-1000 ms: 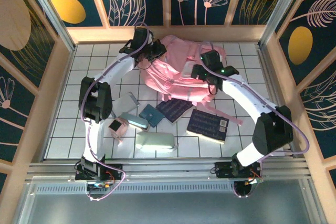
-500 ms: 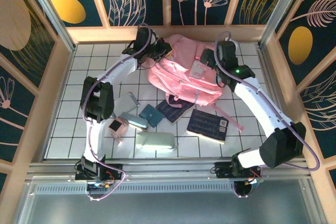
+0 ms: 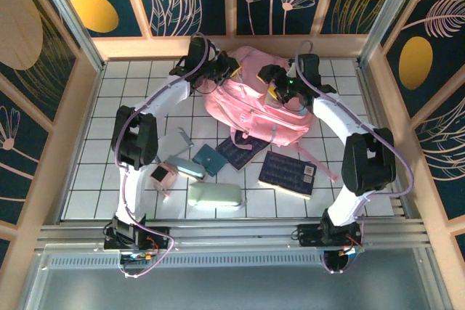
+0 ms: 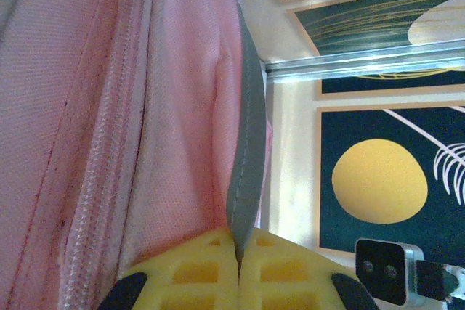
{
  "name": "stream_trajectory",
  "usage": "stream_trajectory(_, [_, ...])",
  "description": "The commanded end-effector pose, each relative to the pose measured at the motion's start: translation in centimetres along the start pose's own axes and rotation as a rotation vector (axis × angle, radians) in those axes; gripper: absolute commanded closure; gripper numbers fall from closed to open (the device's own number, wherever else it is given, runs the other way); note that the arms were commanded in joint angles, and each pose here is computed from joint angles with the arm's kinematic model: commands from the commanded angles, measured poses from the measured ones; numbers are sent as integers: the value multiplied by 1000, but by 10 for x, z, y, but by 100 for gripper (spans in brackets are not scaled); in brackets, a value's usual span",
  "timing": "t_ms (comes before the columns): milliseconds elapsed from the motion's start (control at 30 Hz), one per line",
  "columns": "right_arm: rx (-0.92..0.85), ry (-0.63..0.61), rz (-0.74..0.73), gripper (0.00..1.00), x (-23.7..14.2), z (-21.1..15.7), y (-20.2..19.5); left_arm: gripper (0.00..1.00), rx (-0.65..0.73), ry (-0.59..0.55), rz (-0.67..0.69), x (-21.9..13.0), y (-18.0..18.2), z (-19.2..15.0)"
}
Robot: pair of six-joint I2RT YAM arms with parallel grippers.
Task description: Pack the student bag
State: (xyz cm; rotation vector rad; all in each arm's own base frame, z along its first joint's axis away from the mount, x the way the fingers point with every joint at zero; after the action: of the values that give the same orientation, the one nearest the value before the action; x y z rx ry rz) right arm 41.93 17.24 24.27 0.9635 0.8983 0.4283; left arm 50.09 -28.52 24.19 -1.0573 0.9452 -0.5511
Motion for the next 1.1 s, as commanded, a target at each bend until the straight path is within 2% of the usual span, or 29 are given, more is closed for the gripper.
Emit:
stream_trajectory(0, [65,29,71,21,7,1,-2,100,50,-15,-145,-7,-37,6])
stream_trajectory(500, [112,20,18,17,10,-1,-33,100,50,-22,-146,-8,-40,7])
stream_trajectory(700, [110,34,47,17,15,0,-33,100,50,-22,-144,-8,-38,6])
stream_trajectory(1000, [92,70,176,24,37,14,-5,100,49,-8,-144,-6,-38,2])
stream_trajectory(1067, [110,85,214,29,42,14,0,100,52,-2,-148,-5,-40,0])
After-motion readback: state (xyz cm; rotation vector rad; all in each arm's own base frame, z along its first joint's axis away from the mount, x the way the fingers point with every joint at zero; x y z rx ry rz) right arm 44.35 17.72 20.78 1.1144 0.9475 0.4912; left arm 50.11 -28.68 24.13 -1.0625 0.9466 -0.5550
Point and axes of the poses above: each hand's point on the last joint's axis, 136 mm out from that joint toward the fingers, its own x axis out along the fingers, its own y axis along the line the jaws close on, z = x × y, the point moved 6 cm from there along -x, back along the fingers, and after that the axes turned 1 degree about -x, right-handed, at the moved point
